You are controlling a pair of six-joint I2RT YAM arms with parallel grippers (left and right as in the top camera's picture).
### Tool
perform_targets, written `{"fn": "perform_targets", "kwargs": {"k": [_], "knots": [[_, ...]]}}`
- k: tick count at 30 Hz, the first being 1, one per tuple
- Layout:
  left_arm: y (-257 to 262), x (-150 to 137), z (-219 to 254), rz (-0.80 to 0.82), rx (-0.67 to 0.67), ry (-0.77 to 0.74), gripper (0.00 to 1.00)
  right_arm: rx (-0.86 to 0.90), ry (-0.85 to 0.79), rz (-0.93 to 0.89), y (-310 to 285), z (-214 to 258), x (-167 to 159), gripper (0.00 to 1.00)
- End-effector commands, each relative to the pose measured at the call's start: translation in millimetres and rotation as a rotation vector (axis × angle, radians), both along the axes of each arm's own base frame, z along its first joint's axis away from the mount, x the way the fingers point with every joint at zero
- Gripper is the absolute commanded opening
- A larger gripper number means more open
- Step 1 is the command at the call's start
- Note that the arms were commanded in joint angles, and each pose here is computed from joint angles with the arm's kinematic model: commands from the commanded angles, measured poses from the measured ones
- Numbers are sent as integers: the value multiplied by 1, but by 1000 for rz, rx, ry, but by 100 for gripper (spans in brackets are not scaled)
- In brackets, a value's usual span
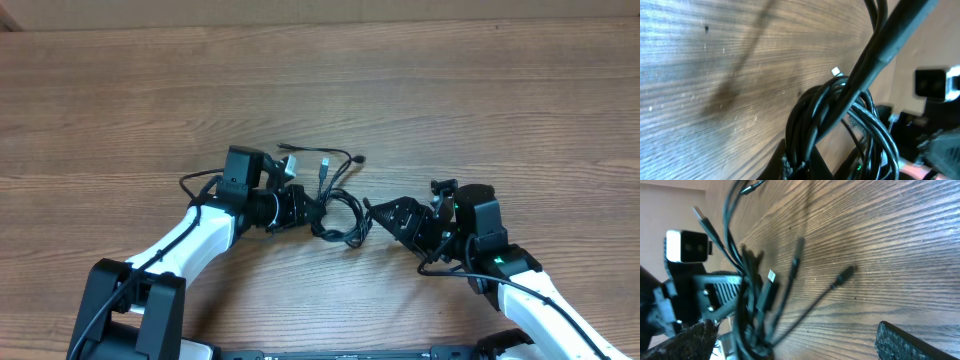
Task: Untangle cables
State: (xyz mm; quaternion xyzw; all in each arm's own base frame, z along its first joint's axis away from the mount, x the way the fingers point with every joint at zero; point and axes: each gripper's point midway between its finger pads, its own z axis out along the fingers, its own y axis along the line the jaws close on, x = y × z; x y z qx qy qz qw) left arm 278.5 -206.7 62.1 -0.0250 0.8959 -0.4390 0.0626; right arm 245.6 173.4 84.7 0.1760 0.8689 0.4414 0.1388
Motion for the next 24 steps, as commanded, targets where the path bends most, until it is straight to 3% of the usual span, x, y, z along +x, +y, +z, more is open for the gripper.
{"fn": "perform_targets", "kwargs": {"k": [1, 7, 9, 15, 21, 24], "knots": [[-5, -11, 4, -126, -27, -79, 4, 72, -61, -2, 6, 28, 10, 100], [-13, -6, 25, -175, -77, -108, 4, 131, -212, 32, 11, 68, 11, 100], [-10, -4, 29, -188, -38, -108, 4, 137, -233, 34, 11, 75, 7, 100], [18, 6, 46, -249, 245, -126, 4, 136, -242, 35, 7, 83, -3, 100], [6, 15, 100, -413, 267, -313, 4, 113, -149, 33, 5, 65, -11, 100], [-1, 18, 111, -450, 263, -375, 4, 109, -198, 116, 11, 68, -19, 100]]}}
